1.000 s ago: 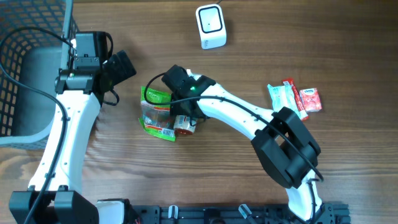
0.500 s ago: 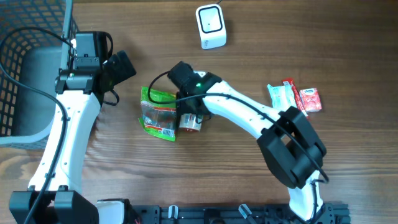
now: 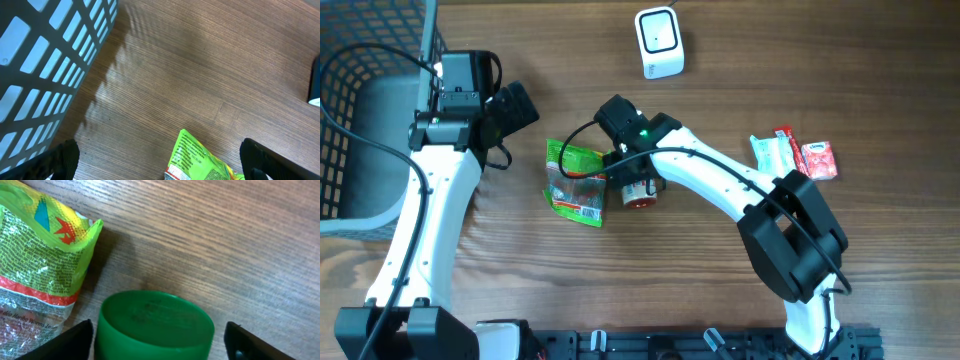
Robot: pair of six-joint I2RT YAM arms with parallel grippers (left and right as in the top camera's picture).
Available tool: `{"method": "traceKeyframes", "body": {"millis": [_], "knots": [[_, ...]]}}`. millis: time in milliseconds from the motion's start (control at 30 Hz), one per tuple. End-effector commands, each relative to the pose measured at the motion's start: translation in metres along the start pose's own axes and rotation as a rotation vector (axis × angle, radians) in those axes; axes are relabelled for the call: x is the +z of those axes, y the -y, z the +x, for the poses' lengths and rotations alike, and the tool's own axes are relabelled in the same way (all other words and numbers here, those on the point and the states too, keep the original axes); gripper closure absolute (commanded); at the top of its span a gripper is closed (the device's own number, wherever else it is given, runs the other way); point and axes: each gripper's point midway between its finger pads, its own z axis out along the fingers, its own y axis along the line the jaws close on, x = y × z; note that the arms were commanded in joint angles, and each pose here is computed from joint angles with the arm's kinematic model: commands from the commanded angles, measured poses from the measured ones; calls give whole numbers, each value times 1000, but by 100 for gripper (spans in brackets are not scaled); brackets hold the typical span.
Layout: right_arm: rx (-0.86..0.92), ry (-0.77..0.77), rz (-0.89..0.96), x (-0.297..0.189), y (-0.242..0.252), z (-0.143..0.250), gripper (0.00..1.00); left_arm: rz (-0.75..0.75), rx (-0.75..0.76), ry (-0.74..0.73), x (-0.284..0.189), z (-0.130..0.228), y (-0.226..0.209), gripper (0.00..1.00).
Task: Scan the item barcode
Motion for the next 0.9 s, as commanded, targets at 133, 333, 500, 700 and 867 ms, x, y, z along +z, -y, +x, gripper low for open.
{"method": "traceKeyframes", "body": {"millis": [133,333,500,700,867], "knots": [[81,20,-24,-4,0,0,12,-6,-15,11,-1,-3,-1,0],[92,22,-25,-3,0,0,16,-6,-15,11,-1,-3,-1,0],[90,21,-24,-2,0,1,16,-5,-15,11,-1,-3,-1,0],[65,20,30,-6,12,1,15,-6,-15,11,-1,-3,-1,0],[100,5,-32,-14,15,-3,16,-5,-15,11,-1,-3,-1,0]]}}
